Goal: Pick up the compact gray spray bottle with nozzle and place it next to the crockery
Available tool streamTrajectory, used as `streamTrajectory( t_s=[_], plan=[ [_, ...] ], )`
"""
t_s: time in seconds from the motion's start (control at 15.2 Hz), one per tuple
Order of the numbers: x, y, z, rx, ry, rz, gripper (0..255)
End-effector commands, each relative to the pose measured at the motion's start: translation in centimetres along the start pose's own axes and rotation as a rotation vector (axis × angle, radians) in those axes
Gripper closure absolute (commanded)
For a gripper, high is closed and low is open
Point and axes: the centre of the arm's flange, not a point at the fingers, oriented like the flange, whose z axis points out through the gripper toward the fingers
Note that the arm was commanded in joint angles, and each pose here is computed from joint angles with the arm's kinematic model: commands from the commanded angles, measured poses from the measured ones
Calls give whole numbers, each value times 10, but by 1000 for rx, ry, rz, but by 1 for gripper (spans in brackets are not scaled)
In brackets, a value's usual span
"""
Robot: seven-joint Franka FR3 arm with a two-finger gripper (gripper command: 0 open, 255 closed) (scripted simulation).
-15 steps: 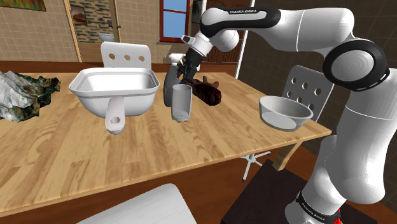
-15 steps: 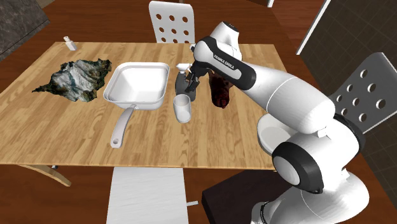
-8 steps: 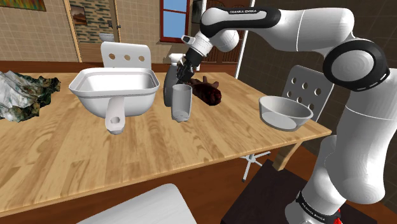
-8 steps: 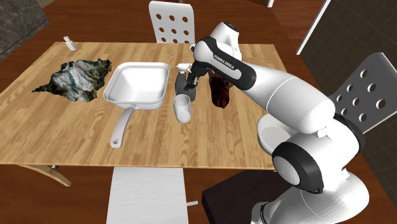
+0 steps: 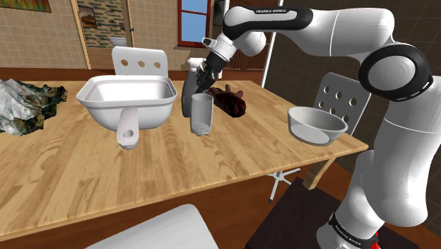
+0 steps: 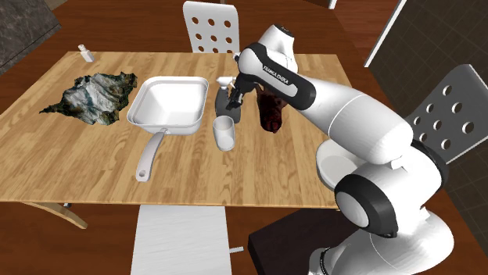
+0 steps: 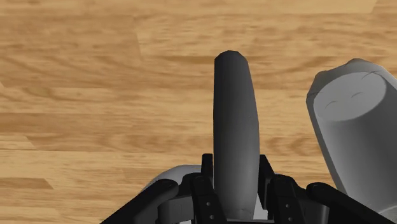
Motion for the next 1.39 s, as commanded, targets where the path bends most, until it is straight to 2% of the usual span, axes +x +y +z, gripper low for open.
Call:
streamTrajectory(
  t_s=[0.0,1.32],
  plan=[
    [5,1,-8,0,0,0,255],
    [59,0,-99,0,0,0,255]
  ],
)
